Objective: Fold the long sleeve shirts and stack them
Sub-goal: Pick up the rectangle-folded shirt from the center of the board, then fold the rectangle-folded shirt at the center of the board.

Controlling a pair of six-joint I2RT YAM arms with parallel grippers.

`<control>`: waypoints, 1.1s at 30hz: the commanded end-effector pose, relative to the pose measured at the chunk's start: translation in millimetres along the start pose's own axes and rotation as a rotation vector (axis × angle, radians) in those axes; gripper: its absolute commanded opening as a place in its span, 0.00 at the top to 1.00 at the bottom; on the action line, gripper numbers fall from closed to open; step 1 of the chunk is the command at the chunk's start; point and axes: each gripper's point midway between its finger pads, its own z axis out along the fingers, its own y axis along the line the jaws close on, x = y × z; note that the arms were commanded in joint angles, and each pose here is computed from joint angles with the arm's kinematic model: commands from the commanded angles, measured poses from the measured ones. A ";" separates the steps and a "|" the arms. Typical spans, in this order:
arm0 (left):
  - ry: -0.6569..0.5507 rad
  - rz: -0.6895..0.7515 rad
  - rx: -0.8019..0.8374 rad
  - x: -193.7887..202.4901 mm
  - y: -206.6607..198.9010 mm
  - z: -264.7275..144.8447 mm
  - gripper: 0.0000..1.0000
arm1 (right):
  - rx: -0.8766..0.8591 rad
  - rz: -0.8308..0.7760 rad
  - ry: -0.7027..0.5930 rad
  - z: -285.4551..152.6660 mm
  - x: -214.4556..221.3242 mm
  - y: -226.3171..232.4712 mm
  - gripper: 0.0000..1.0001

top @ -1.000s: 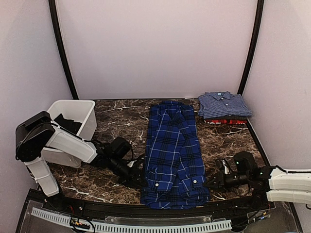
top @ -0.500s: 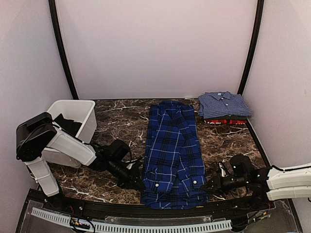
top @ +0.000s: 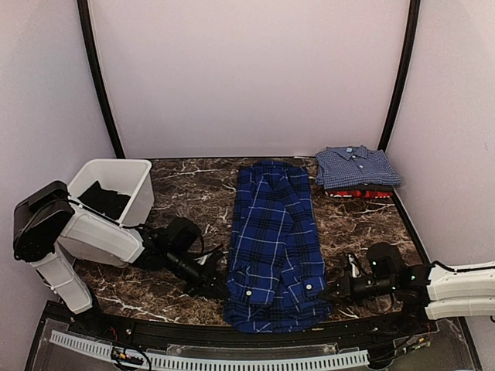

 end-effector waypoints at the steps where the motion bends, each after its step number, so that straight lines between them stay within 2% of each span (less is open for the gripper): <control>1: -0.011 0.022 0.028 -0.1 -15.2 -15.8 1.00 | -0.062 -0.070 -0.056 -4.9 -17.9 34.6 1.00; 9: -0.040 0.024 0.092 -10.2 -36.7 -30.6 1.00 | -0.094 -0.131 -0.131 -15.2 -41.9 72.8 1.00; 19: -0.125 0.027 0.330 -42.8 -95.5 -66.2 1.00 | -0.176 -0.178 -0.287 -30.4 -100.8 110.6 1.00; 24: -0.215 -0.019 0.434 -90.0 -114.1 -85.4 1.00 | -0.147 -0.219 -0.374 -28.1 -153.7 117.5 1.00; 27: -0.268 0.014 0.483 -123.3 -128.3 -96.5 1.00 | -0.138 -0.202 -0.438 -27.5 -189.1 110.0 1.00; 33: -0.402 -0.030 0.483 -201.2 -105.0 -103.6 1.00 | -0.096 -0.148 -0.487 -6.4 -241.9 84.2 1.00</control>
